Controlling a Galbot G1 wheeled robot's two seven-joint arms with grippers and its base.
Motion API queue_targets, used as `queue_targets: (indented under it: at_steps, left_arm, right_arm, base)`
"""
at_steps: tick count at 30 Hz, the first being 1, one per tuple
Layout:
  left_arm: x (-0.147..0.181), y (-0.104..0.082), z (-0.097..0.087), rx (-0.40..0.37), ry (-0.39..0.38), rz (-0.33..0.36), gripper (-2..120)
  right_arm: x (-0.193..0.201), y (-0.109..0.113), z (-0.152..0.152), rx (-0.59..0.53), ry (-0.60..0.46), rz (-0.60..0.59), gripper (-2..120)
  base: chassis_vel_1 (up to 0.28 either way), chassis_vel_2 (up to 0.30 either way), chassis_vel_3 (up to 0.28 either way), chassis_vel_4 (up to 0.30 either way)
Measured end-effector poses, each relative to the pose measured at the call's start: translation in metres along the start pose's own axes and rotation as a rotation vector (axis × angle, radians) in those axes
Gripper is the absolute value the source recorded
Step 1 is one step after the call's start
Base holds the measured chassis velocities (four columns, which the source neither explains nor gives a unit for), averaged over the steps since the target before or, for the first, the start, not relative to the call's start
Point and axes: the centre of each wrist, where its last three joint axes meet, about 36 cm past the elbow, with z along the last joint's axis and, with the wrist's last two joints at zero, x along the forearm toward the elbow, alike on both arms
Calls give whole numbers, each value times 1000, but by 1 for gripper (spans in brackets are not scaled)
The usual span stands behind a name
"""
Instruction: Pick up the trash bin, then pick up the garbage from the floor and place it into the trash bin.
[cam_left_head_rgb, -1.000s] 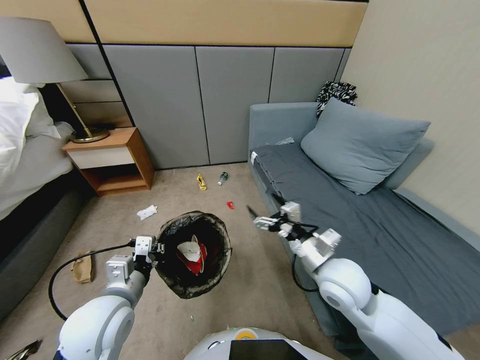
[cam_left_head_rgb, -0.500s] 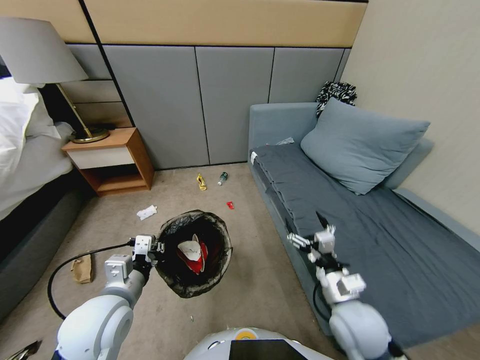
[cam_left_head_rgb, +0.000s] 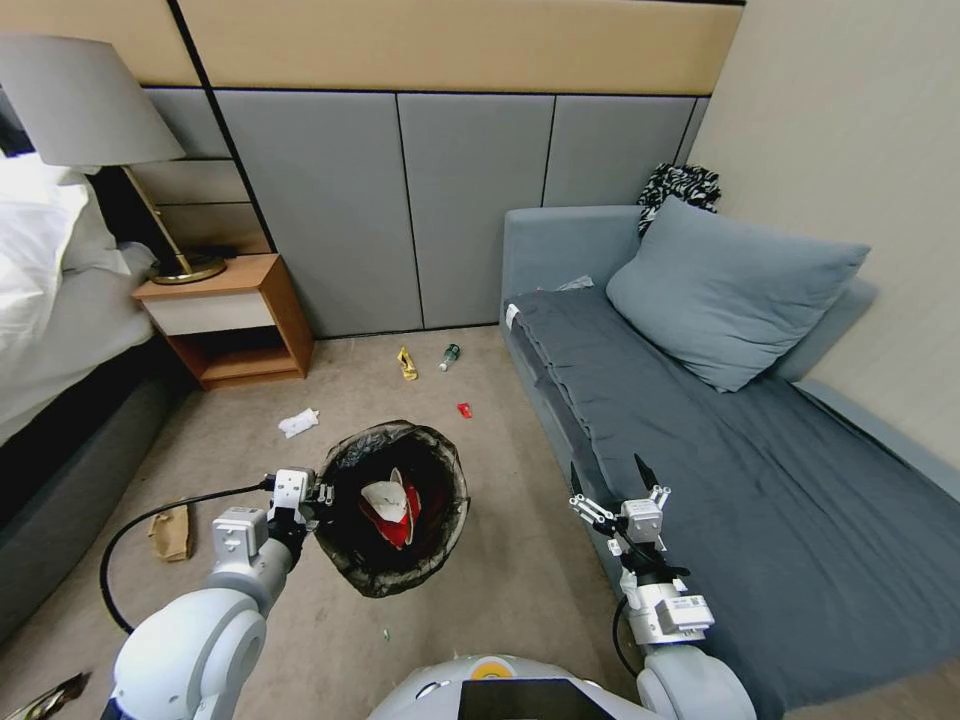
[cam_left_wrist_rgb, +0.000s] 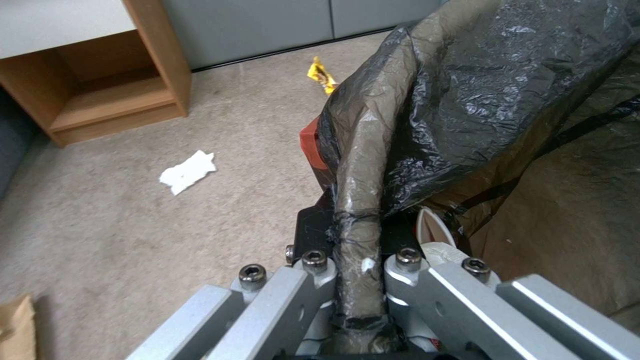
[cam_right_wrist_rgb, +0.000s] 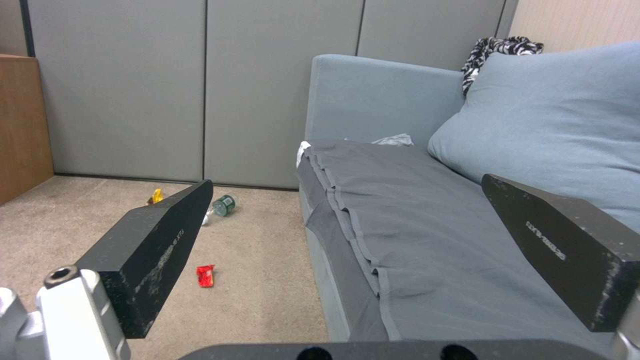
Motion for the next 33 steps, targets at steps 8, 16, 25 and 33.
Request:
queue_targets:
  at_steps: [8, 16, 25, 33]
  left_arm:
    - [1, -1, 0, 0, -1, 4, 1]
    - [2, -2, -1, 1, -1, 2, 1]
    - [1, -1, 0, 3, -6, -6, 1]
    - [-2, 0, 1, 3, -11, -10, 1]
  right_arm:
    - [0, -2, 1, -3, 13, 2, 100]
    - [1, -1, 1, -11, 28, 0, 100]
    - [-3, 0, 3, -47, 25, 18, 100]
    - [-5, 0, 5, -48, 36, 58, 100]
  base:
    - [12, 10, 10, 8]
    - [50, 41, 45, 46]
    - [22, 17, 16, 13]
    - [0, 0, 0, 0]
